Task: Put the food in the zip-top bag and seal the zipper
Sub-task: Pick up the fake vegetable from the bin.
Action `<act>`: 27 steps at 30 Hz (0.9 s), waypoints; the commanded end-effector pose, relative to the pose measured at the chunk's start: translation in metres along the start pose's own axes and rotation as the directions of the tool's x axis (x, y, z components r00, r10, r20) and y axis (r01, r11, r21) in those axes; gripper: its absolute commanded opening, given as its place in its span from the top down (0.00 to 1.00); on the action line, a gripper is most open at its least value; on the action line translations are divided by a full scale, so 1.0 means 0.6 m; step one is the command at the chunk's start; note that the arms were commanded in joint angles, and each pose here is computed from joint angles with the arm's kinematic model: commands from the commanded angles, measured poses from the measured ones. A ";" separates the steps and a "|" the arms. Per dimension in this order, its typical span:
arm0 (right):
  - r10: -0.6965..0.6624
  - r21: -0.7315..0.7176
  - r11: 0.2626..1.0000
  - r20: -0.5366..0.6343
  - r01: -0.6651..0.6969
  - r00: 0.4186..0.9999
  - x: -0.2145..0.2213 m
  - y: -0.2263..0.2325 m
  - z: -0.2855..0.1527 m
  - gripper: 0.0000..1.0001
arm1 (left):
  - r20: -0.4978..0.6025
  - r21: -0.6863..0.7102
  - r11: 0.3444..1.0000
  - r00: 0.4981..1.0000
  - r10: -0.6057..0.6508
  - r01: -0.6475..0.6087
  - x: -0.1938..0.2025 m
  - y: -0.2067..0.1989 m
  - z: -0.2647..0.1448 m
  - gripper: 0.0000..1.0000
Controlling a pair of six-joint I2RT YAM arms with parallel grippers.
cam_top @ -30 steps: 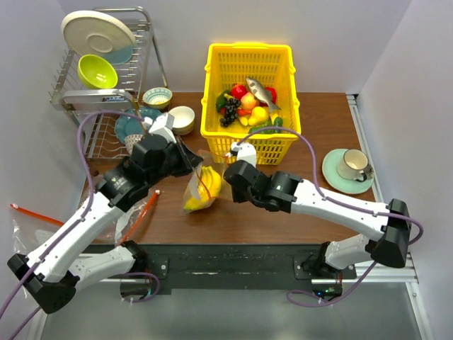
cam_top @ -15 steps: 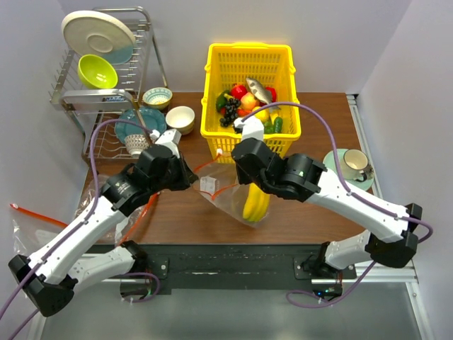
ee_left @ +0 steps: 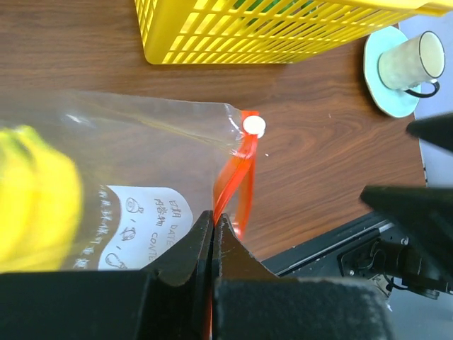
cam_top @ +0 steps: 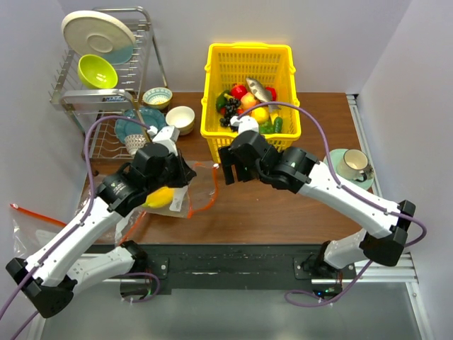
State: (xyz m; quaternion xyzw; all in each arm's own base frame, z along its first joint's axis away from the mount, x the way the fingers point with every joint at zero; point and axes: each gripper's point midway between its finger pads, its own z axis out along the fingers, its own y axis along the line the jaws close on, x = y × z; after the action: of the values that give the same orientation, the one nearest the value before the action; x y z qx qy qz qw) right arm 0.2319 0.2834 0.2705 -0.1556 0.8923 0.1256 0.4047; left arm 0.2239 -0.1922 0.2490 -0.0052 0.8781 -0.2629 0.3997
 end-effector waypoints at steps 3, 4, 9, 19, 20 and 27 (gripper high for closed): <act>0.069 -0.063 0.996 0.085 -0.064 0.994 -0.086 -0.043 -0.026 0.18 | 0.037 0.024 0.999 0.998 0.045 -0.046 -0.013 -0.006 0.006 1.00; 0.077 -0.055 0.996 0.087 -0.072 0.993 -0.094 -0.053 -0.024 0.17 | 0.033 0.026 0.998 0.998 0.052 -0.053 -0.009 -0.005 0.009 1.00; 0.102 0.018 0.994 0.114 -0.104 0.988 -0.158 -0.124 0.004 0.18 | 0.010 0.038 0.997 0.998 0.063 -0.063 0.001 -0.006 0.020 1.00; 0.152 0.113 0.982 -0.005 -0.150 0.988 -0.194 -0.235 0.143 0.15 | -0.011 0.085 0.995 0.999 0.047 -0.046 0.025 -0.010 0.033 1.00; 0.147 0.121 0.982 -0.003 -0.145 0.989 -0.202 -0.243 0.150 0.11 | -0.011 0.085 0.995 0.999 0.049 -0.048 0.025 -0.009 0.032 1.00; 0.148 0.259 0.959 -0.120 -0.113 0.982 -0.161 -0.314 0.251 0.01 | -0.008 0.076 0.995 0.998 0.068 -0.067 0.026 -0.004 0.031 1.00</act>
State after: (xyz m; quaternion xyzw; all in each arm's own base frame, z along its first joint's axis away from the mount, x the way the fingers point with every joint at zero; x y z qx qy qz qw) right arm 0.4577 0.1926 0.2275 -0.0423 0.9348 0.0531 0.3487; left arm 0.2223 -0.2033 0.2170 0.0295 0.8836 -0.2704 0.3812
